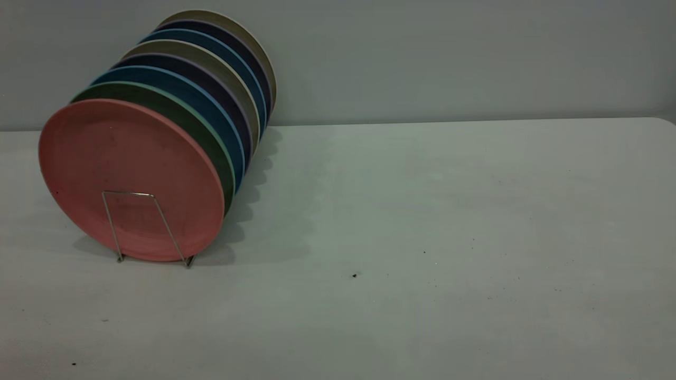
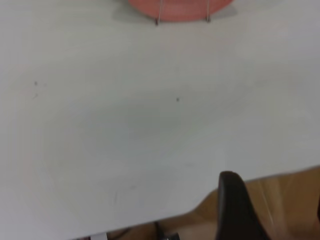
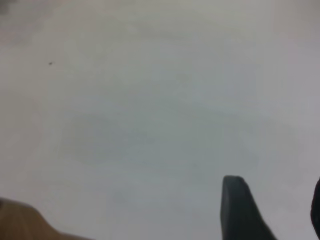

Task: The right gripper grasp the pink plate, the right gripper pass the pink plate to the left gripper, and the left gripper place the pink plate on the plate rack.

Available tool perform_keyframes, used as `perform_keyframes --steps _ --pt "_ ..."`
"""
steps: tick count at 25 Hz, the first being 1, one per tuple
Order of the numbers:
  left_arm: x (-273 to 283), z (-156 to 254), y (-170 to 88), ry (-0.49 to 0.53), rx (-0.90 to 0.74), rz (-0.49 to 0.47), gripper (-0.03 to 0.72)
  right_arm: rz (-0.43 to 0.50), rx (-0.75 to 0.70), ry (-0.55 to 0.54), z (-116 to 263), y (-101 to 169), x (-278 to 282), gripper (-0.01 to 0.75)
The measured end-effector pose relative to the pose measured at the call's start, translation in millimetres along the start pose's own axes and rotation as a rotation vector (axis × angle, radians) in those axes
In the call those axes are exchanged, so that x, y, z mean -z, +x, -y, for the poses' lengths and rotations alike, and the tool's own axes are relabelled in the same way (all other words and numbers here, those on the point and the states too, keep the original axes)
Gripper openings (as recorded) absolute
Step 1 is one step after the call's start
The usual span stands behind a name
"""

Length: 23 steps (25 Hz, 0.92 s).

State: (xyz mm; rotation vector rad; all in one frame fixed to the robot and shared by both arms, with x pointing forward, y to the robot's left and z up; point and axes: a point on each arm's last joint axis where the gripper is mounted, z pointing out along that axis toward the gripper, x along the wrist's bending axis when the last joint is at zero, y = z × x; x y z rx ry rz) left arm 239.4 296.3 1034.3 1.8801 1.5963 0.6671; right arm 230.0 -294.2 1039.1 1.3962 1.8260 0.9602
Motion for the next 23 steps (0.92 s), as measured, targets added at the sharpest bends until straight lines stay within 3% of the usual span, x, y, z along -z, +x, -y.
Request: perform_keyframes --steps 5,23 --pt "11 13 -2 -0.107 0.001 -0.015 0.419 -0.017 0.009 -0.002 0 0 0 0.363" --pt "11 14 -2 -0.107 0.007 -0.026 0.419 -0.020 0.009 -0.003 0 0 0 0.363"
